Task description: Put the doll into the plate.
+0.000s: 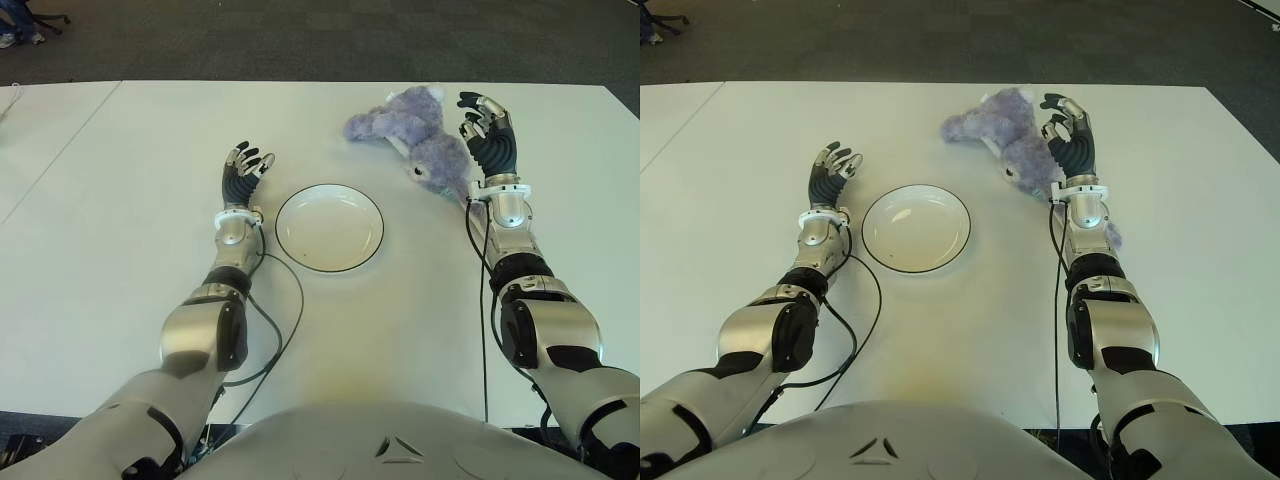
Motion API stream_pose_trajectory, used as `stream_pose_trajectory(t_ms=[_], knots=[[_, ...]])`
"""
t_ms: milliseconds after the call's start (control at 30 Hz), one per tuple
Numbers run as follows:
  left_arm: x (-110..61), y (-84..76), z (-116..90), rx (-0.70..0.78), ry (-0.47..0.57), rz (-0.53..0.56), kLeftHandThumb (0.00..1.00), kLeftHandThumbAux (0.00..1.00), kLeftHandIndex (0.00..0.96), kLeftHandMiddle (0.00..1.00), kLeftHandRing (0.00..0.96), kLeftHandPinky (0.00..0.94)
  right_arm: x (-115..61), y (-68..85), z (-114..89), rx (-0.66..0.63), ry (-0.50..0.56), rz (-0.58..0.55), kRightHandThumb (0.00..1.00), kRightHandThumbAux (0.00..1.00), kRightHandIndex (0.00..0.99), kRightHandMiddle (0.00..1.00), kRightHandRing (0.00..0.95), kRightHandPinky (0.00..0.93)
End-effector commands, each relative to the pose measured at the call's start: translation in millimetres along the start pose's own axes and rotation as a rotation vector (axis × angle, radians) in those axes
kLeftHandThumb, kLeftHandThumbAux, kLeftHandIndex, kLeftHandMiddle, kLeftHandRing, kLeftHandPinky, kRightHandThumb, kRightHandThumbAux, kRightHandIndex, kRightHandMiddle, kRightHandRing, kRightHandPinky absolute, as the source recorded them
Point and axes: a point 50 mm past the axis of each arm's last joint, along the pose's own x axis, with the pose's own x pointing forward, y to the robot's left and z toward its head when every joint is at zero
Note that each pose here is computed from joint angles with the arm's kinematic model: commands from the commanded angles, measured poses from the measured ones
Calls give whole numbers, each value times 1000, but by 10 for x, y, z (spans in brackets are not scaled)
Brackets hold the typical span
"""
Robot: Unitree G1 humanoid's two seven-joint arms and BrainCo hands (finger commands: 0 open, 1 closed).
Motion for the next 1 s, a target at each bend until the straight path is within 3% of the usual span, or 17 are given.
stream_pose_trajectory(t_ms=[33,733,933,967,1000], knots=[[-699,73,-966,-8,446,32,0,635,161,225,232,238,-58,23,6,4,-25,21,706,716,439,870,876,862],[-701,87,-970,-8,449,26,0,639,153,233,237,234,-89,30,10,-52,-47,37,706,717,439,870,876,860],[-702,85,-969,-1,445,24,0,640,155,233,235,227,-109,50,-23,-107,-28,104,707,716,439,842,855,804],[-701,87,-968,0,445,26,0,637,153,227,231,221,-129,60,-51,-141,-11,147,304,620,306,460,491,504],[-700,88,-968,1,445,27,0,638,154,229,233,230,-144,67,-71,-166,1,178,214,581,232,314,340,361]])
